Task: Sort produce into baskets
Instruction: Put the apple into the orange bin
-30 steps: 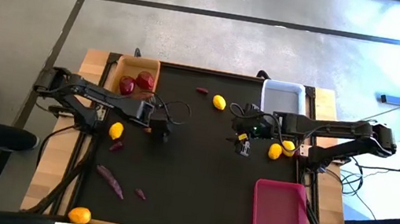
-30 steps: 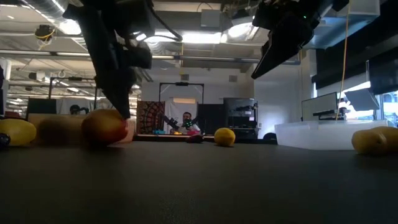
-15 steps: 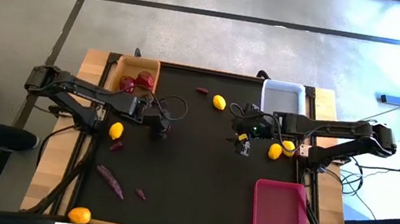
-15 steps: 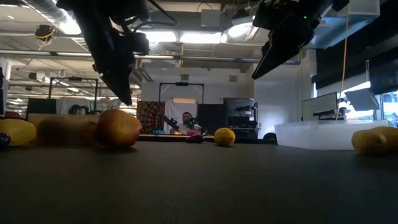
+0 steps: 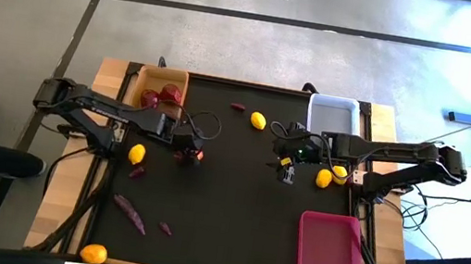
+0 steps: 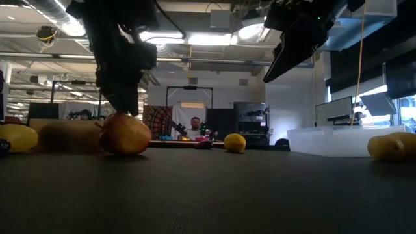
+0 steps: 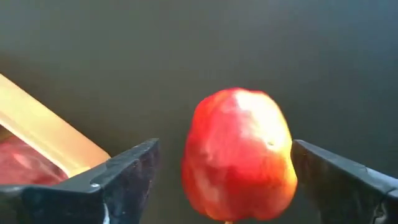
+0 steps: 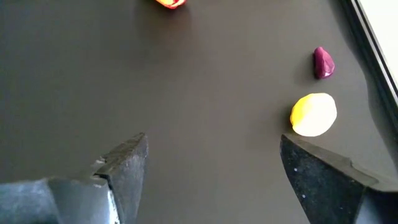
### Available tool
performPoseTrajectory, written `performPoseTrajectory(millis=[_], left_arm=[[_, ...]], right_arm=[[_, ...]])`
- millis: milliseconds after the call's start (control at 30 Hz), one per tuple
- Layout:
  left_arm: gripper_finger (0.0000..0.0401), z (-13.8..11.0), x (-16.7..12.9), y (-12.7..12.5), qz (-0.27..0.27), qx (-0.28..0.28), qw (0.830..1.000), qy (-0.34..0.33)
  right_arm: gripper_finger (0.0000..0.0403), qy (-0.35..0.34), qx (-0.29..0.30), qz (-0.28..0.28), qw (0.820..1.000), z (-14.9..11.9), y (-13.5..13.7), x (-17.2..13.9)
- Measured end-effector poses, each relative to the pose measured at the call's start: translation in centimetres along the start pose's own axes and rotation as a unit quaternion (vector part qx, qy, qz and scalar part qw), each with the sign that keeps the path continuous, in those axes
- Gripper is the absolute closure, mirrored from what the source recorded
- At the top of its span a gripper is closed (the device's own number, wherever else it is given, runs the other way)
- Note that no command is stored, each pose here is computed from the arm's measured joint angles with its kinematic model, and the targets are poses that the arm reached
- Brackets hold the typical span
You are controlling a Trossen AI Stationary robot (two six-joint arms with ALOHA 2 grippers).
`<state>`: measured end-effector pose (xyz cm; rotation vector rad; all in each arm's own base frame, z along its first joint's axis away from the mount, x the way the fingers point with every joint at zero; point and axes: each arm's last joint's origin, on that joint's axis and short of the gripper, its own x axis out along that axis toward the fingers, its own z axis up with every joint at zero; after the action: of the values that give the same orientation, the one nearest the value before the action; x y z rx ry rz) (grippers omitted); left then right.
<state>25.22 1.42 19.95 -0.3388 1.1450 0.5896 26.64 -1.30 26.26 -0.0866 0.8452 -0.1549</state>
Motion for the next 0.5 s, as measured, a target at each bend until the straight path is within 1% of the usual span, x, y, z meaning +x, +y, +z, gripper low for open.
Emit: performPoseTrajectory(millis=[167,300,400,500], left_arm=[[0.0033,0.0,1.6,-0.8,-0.013,0.015,0.999,0.027],[0.0033,-0.2,2.8,-1.1,0.001,0.017,0.999,0.046],[0.0047,-0.1,3.2,-1.1,0.006,0.014,0.999,0.051],[0.0073,-0.1,3.3,-1.1,0.006,0.017,0.999,0.051]], right_arm=[[0.0079,0.005,-0.001,0.0,1.0,-0.1,0.0,0.0],[0.0079,0.007,-0.001,-0.006,1.0,-0.1,0.0,0.0],[0.0079,0.007,-0.001,-0.011,1.0,-0.1,-0.1,0.0],[0.0079,0.007,-0.001,-0.011,1.0,-0.1,-0.1,0.0]])
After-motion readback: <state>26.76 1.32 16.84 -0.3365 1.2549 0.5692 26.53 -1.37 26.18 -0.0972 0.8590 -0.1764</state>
